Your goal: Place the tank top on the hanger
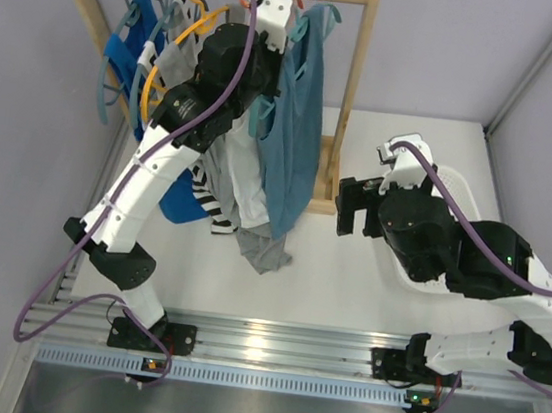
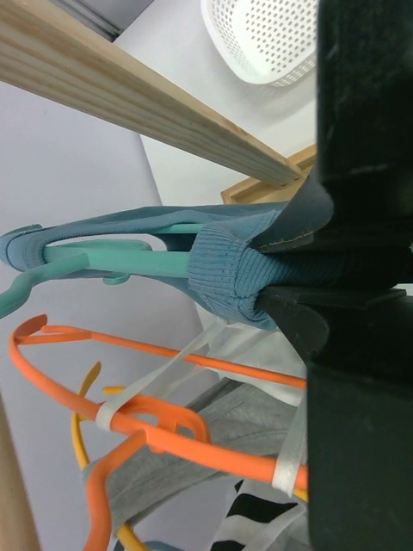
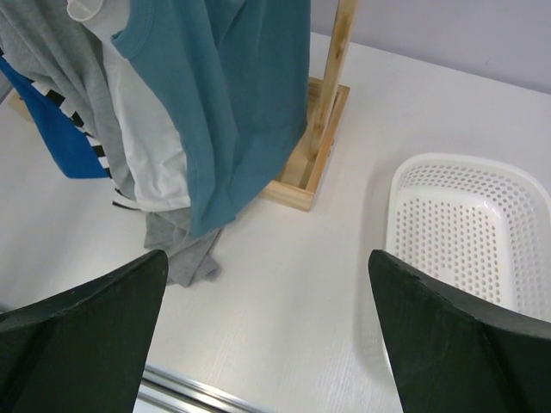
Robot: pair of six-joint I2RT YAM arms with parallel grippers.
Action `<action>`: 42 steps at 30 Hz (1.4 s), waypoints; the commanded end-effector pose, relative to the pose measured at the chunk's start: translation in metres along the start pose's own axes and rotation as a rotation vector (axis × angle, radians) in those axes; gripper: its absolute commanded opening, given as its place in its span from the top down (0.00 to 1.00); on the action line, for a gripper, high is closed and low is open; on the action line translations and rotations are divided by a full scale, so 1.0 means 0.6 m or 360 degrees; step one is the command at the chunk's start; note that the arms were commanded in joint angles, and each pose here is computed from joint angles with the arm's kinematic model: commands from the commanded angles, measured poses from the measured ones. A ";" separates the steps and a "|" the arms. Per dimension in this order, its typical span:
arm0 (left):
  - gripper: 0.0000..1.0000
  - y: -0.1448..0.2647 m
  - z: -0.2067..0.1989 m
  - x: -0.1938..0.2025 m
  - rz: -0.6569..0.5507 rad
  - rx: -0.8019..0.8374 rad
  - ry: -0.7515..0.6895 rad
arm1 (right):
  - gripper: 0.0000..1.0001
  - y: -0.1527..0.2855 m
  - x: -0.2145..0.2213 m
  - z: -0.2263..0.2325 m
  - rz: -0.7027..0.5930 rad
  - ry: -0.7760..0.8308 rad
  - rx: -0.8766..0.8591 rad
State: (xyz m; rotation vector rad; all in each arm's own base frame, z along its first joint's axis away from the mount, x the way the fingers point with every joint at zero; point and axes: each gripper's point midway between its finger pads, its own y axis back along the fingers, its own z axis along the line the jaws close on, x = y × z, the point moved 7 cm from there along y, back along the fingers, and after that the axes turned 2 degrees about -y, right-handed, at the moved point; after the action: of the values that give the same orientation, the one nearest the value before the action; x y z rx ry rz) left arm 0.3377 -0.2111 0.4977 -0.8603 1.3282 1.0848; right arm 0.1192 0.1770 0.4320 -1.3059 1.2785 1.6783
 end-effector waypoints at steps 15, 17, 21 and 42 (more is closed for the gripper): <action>0.72 0.047 0.011 -0.034 -0.0230 0.0052 0.0163 | 0.00 0.003 -0.003 0.002 -0.0035 -0.0066 -0.0034; 0.66 0.056 0.014 -0.038 -0.0244 0.0057 0.0162 | 0.00 0.001 -0.003 0.003 -0.0034 -0.0063 -0.0034; 0.58 0.066 0.016 -0.044 -0.0262 0.0075 0.0154 | 0.00 0.000 -0.001 0.007 -0.0030 -0.0052 -0.0042; 0.46 0.236 0.015 0.006 -0.0242 0.0482 0.0360 | 0.00 -0.031 0.095 0.028 0.0090 -0.0092 -0.0136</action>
State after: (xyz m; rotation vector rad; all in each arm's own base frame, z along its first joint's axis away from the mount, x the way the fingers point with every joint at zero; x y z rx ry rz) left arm 0.2238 -0.1557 0.5129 -0.9123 1.4640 0.7682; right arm 0.1158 0.1923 0.3716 -1.3316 1.3400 1.7571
